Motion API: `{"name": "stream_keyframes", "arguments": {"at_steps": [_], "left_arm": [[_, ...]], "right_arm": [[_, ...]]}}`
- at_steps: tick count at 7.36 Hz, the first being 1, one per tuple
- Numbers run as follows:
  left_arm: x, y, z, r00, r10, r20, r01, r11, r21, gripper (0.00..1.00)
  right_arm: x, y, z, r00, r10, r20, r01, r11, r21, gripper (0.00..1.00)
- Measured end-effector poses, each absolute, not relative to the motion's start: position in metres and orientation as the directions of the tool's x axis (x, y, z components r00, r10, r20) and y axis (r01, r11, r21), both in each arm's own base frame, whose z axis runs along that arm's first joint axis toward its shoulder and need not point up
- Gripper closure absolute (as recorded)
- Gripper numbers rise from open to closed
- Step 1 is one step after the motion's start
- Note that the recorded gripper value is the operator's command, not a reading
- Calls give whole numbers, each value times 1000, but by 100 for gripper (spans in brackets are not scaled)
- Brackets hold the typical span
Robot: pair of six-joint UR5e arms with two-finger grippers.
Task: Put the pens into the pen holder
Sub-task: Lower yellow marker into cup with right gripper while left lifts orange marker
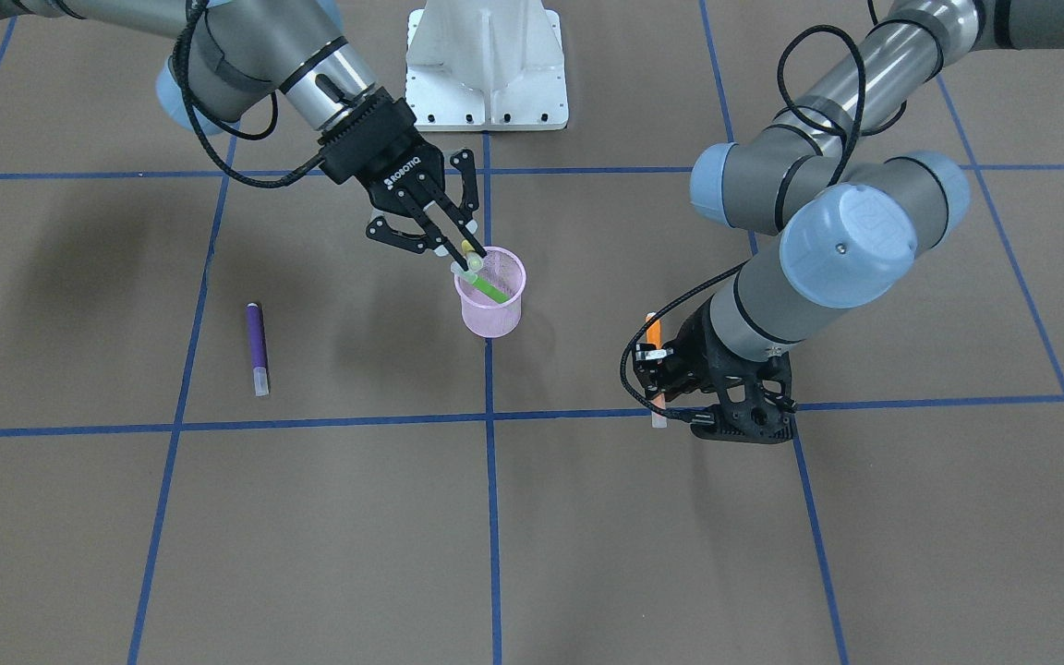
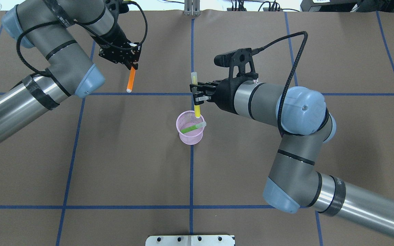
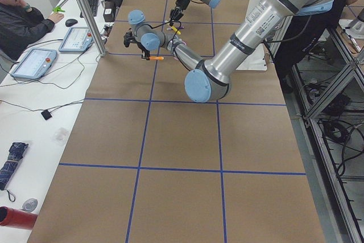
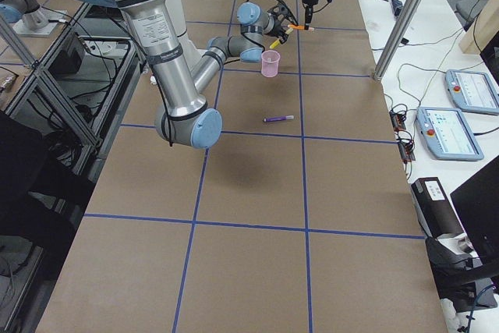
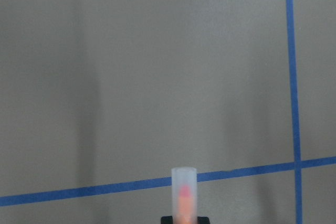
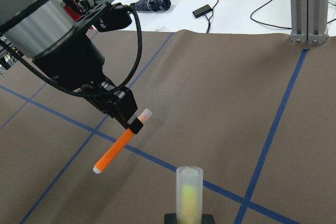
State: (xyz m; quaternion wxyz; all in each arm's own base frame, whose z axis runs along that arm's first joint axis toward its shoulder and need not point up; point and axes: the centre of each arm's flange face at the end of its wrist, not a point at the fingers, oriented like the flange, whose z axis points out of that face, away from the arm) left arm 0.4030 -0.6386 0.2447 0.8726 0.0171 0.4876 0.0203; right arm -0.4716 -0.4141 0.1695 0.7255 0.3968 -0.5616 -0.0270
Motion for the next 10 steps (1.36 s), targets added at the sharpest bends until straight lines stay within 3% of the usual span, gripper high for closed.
{"name": "stream_keyframes", "arguments": {"at_steps": [6, 7, 8, 10], "left_arm": [[381, -650, 242, 507, 37, -861, -5, 999, 39, 100], [380, -650, 243, 507, 36, -861, -5, 999, 39, 100], [380, -650, 243, 508, 36, -861, -5, 999, 38, 100], [380, -650, 243, 508, 36, -861, -5, 999, 39, 100]], "right_arm": [[-540, -391, 183, 448, -453, 770, -415, 658, 629, 100], [-542, -390, 186, 452, -452, 769, -410, 660, 629, 42], [-543, -390, 187, 451, -449, 771, -410, 663, 626, 1], [-547, -391, 190, 451, -441, 776, -412, 668, 619, 1]]}}
